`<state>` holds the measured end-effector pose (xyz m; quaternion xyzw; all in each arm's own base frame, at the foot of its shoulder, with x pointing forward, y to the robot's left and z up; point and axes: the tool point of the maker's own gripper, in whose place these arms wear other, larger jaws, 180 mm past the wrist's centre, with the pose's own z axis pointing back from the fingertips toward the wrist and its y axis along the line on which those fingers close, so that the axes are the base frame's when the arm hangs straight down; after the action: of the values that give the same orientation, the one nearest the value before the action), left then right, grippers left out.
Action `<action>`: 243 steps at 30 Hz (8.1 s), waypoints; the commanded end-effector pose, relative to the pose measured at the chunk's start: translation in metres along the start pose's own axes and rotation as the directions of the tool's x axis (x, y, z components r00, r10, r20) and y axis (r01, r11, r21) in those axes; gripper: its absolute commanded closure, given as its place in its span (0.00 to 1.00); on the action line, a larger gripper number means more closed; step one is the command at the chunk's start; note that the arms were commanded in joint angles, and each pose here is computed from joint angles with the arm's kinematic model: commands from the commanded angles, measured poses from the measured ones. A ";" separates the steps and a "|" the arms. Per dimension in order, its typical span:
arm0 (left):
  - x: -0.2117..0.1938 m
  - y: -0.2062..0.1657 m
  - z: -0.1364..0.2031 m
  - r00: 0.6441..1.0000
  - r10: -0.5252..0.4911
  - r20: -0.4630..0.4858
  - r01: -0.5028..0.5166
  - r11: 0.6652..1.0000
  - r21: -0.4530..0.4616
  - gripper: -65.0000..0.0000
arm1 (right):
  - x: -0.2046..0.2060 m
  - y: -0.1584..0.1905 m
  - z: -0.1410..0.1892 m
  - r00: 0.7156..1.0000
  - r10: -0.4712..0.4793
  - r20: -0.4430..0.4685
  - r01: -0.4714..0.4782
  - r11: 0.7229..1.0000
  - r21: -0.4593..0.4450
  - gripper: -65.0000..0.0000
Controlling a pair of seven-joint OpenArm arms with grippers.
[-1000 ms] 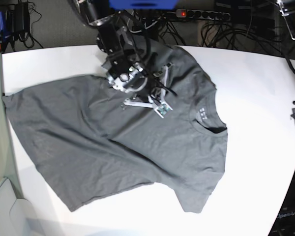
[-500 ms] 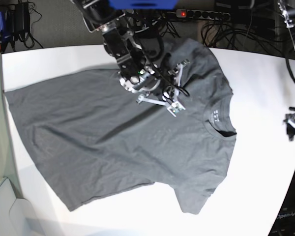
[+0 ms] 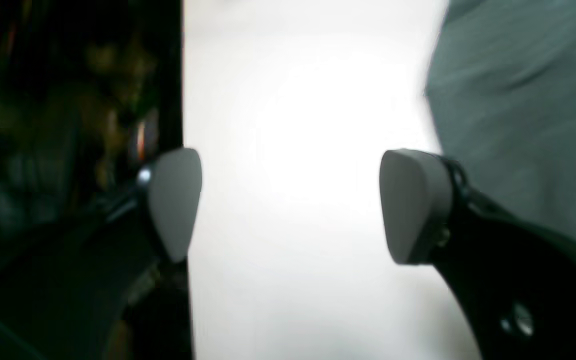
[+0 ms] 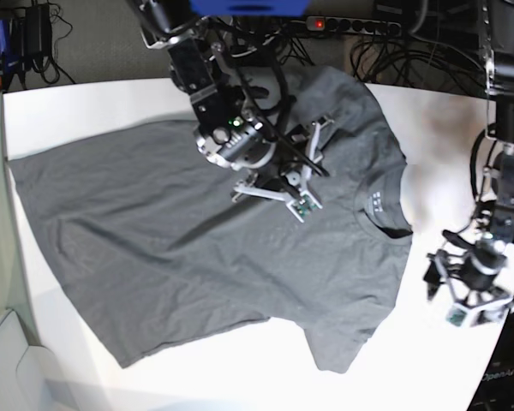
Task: Layout the t-shirt on the table in an organized manner, then fold the t-shirt properly
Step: 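Lift the collar with the right gripper while the left gripper approaches, then move the left gripper to the shirt's side edge and grasp it, then lift the shirt with both grippers and fold it over itself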
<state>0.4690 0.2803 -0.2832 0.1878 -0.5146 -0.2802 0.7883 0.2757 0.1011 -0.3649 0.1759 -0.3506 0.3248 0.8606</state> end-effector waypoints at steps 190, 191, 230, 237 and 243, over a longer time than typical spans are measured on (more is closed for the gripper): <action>-0.033 -0.062 -0.034 0.907 0.419 -0.046 -0.419 0.908 0.004 0.99 | 0.000 0.024 -0.041 0.996 0.022 0.082 -0.024 0.999 0.024 1.00; -0.028 -0.054 -0.032 0.907 0.419 -0.044 -0.419 0.908 0.017 0.99 | 0.000 0.018 -0.037 0.996 0.030 0.088 -0.031 0.999 0.011 1.00; 0.118 -0.014 0.110 0.947 0.260 0.189 -0.286 0.950 0.128 0.99 | 0.136 -0.230 0.200 0.817 0.274 0.507 0.102 0.796 -0.596 1.00; 0.118 -0.037 0.117 0.935 0.307 0.180 -0.327 0.941 0.090 0.99 | 0.163 -0.245 0.243 0.759 0.339 0.556 0.147 0.743 -0.653 1.00; 0.100 -0.073 0.115 0.916 0.392 0.086 -0.396 0.918 0.029 0.99 | 0.187 -0.255 0.271 0.707 0.388 0.592 0.180 0.710 -0.681 1.00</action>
<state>0.3778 0.1415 -0.2110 0.0521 -0.5864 -0.1251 0.7986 0.4191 -0.1295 -0.0934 -0.0454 -0.7202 0.1581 0.6740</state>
